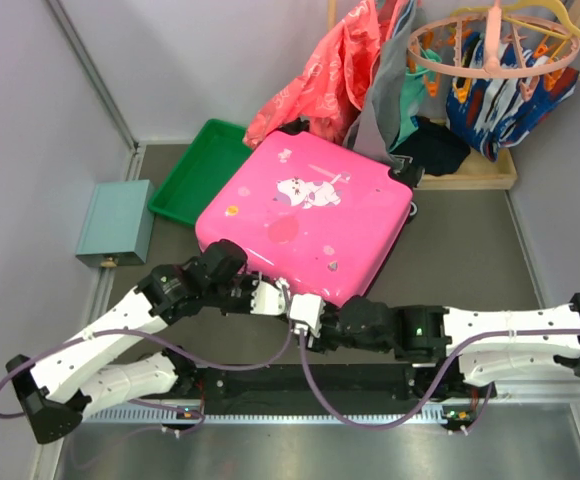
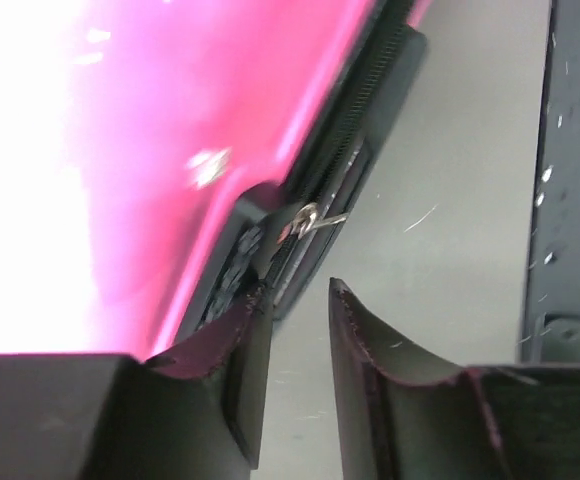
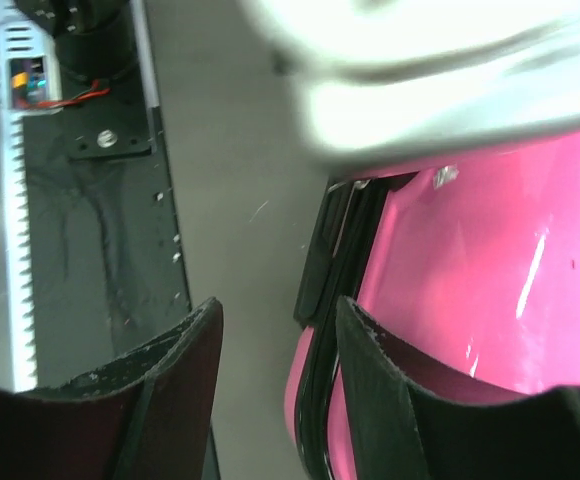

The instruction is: Open, take out, and arrange the luggage

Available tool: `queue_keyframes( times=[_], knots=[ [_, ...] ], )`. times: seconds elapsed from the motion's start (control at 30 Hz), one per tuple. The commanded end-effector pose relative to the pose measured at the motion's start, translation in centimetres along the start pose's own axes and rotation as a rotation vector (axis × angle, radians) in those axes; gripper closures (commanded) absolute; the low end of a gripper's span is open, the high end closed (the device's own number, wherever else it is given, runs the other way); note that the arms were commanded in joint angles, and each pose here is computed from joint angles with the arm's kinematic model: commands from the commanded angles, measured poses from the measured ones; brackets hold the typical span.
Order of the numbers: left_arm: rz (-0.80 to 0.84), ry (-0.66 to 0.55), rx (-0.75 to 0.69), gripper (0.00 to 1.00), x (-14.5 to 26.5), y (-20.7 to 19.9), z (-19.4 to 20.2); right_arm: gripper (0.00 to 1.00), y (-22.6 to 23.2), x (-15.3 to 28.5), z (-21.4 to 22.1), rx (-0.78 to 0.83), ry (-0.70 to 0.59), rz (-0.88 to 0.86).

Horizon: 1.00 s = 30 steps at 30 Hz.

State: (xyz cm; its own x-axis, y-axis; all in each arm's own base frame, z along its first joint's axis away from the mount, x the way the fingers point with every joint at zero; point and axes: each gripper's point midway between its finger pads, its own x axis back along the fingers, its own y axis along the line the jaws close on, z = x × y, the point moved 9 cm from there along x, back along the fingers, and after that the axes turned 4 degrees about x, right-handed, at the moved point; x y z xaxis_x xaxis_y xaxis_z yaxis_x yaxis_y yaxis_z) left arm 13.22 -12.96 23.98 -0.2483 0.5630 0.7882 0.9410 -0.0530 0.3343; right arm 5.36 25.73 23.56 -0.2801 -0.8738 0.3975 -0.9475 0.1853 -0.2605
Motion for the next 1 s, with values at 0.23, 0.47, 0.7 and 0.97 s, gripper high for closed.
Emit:
queue_keyframes(
  times=[0.23, 0.47, 0.7, 0.97],
  knots=[
    [-0.211, -0.263, 0.701, 0.49, 2.9, 1.1, -1.3, 0.5, 0.8, -2.7, 1.3, 0.03, 0.139, 0.215],
    [-0.21, -0.115, 1.127, 0.54, 3.6, 4.2, 2.5, 0.47, 1.3, -2.6, 1.2, 0.026, 0.067, 0.178],
    [-0.195, -0.138, 1.227, 0.48, 2.4, 5.0, 2.9, 0.47, 0.6, -4.3, 2.4, 0.106, 0.294, 0.322],
    [-0.198, -0.219, 1.157, 0.44, 2.3, 4.3, 2.8, 0.48, -1.2, -3.7, 0.2, 0.112, 0.389, 0.527]
  ],
)
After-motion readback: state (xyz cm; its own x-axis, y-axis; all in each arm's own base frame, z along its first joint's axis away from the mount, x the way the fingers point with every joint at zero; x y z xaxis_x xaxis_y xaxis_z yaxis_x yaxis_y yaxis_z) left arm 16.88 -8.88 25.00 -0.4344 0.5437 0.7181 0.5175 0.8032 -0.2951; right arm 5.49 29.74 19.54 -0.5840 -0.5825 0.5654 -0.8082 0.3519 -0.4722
